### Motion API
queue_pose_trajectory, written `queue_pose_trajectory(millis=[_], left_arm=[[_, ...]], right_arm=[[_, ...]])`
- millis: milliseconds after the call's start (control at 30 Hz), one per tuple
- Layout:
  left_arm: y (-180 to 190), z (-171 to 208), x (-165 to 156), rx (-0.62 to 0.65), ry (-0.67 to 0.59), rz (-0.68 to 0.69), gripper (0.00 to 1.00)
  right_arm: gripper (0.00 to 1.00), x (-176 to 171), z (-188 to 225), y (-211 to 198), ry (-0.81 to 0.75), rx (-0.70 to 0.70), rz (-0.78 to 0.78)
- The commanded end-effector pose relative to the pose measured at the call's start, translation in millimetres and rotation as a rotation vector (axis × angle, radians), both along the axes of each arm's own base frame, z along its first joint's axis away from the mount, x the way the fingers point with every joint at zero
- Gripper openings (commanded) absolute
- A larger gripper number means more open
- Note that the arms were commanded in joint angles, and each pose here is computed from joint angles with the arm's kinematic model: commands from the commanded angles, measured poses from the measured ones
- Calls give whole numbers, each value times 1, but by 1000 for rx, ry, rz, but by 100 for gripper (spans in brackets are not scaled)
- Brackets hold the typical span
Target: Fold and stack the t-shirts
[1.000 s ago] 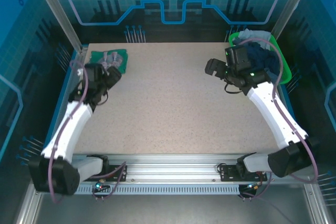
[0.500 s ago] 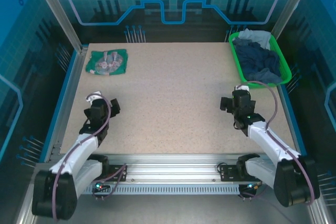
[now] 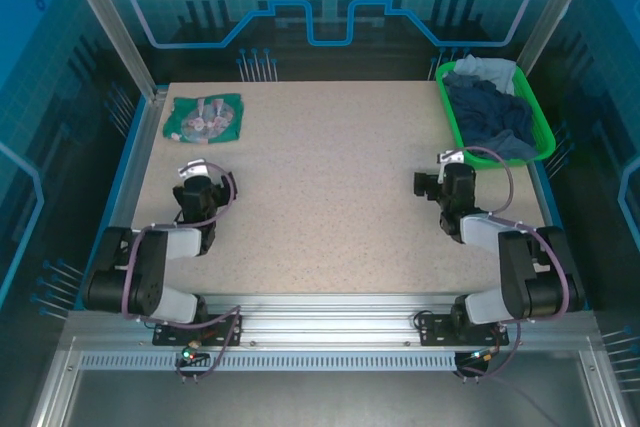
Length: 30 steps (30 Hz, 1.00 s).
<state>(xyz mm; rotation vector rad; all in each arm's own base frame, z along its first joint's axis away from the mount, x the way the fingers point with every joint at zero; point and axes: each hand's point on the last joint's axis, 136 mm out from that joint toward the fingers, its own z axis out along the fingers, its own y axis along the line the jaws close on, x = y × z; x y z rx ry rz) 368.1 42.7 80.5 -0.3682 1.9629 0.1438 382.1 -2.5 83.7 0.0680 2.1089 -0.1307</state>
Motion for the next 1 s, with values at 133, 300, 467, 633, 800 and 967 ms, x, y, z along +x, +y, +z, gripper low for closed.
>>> queue_pose_trajectory(millis=[133, 300, 467, 633, 800, 967], left_arm=[[-21, 26, 2, 32, -239, -128, 99], [-23, 16, 27, 6, -111, -162, 99], [-25, 16, 26, 1, -114, -172, 99], [-25, 16, 26, 4, -113, -172, 99], [-25, 16, 25, 6, -116, -171, 99], [-27, 16, 26, 8, -111, -181, 99]], right_arm=[[100, 3, 14, 3, -199, 21, 58], [100, 14, 13, 14, -162, 18, 125], [100, 14, 12, 17, -152, 12, 133], [100, 14, 11, 20, -149, -11, 138], [100, 16, 10, 30, -129, -2, 207], [100, 16, 10, 31, -130, 8, 216]])
